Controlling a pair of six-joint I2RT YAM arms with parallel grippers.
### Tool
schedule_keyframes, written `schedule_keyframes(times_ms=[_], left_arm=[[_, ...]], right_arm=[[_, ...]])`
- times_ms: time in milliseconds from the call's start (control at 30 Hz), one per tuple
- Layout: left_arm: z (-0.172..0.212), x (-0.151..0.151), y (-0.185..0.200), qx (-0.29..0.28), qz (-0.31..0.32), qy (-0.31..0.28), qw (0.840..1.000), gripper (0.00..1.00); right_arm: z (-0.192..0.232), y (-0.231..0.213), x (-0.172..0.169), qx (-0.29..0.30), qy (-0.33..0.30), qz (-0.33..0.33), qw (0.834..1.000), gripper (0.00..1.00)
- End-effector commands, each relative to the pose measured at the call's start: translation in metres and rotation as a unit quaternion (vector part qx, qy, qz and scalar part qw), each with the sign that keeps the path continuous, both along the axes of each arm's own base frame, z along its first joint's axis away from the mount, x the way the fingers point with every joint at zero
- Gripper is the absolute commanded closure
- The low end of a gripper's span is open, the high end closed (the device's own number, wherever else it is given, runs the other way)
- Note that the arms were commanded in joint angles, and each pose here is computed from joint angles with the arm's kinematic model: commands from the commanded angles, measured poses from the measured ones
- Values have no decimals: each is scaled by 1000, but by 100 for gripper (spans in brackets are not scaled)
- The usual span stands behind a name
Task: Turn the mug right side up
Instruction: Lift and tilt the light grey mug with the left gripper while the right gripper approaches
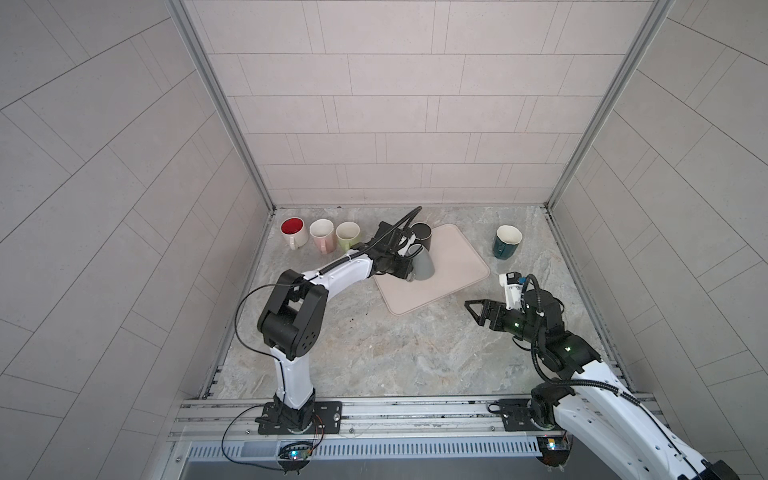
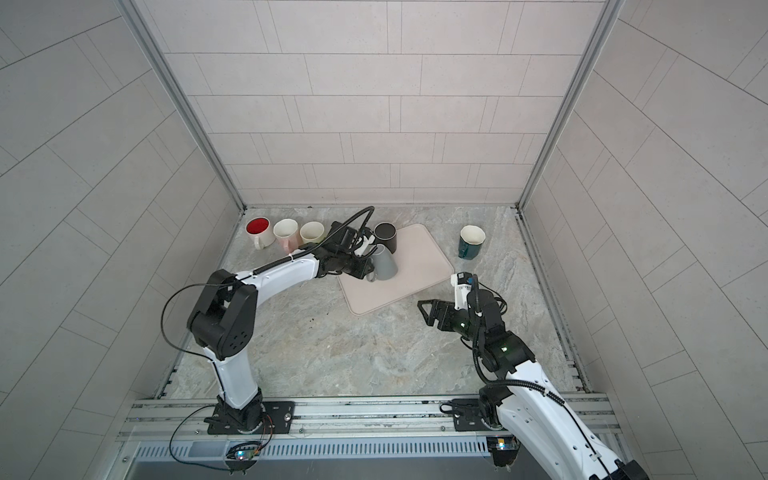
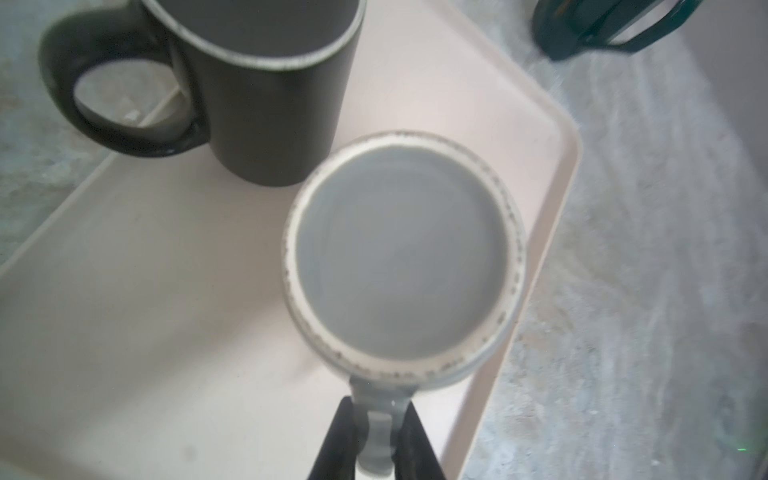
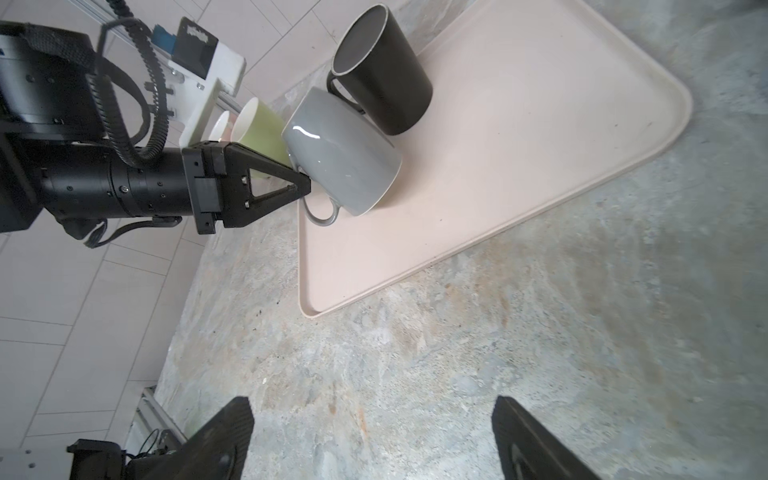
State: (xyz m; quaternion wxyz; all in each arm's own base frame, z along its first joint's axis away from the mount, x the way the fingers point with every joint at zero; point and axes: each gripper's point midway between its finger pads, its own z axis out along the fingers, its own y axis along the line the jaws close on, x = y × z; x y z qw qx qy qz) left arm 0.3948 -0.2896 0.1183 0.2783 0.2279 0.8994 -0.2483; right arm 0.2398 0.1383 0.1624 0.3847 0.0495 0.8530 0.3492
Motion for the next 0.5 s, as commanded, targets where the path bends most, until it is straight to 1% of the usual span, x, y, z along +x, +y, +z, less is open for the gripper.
schedule_keyframes(times_ms=[0,100,167,267,467], left_arm=[[83,10,-27,-126,-6,-74,989,100],[104,7,-32,-174,-1,-73,982,100],[118,5,-38,-221,1,-73,973,100],[133,3,-42,-274,11,-65,959,100],[158,-3,-48,-321,2,-64,945,100]], right_arm=[[24,9,6,40,-36,9,999,8],[33,10,9,49,-51,11,997,8],[40,12,11,61,-61,12,996,10],[51,17,15,85,-77,15,993,11],[68,25,24,112,-100,24,988,13]])
